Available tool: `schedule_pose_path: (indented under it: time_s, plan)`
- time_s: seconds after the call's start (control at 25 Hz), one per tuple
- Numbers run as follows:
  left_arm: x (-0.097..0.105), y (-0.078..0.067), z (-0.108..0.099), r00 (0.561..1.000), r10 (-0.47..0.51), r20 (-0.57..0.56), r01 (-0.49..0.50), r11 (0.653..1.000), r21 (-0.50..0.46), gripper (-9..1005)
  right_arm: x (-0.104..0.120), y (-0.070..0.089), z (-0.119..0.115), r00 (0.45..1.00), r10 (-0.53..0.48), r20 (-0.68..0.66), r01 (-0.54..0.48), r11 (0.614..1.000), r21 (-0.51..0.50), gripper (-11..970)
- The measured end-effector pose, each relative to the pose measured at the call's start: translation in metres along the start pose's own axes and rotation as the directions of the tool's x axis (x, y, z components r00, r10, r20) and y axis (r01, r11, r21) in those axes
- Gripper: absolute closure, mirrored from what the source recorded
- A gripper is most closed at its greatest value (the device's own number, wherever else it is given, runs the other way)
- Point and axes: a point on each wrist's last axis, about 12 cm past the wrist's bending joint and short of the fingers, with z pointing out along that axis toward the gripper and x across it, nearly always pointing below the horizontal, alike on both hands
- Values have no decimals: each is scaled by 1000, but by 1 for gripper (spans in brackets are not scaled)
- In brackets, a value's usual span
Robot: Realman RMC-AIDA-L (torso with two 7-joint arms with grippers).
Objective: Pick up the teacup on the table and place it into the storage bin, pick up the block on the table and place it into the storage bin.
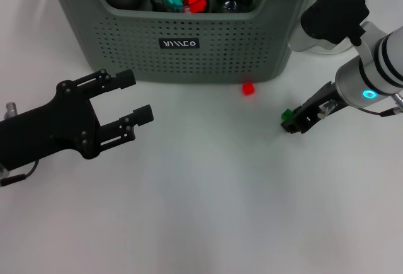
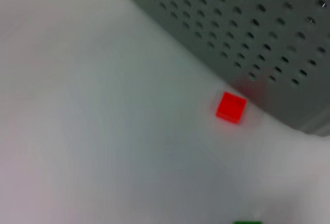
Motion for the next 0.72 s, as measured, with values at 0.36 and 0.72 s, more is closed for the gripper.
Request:
schedule_pose_path:
  time_s: [0.36, 0.72]
  plan:
    - [0, -1, -1, 1000, -2, 1, 2, 1000, 2, 322, 2, -3, -1, 1000, 27, -5, -27, 1000, -2, 751]
    - [0, -1, -5, 1000, -9, 10, 9, 1000, -17, 322, 3, -9, -77, 975, 37, 219, 11, 976, -216, 755]
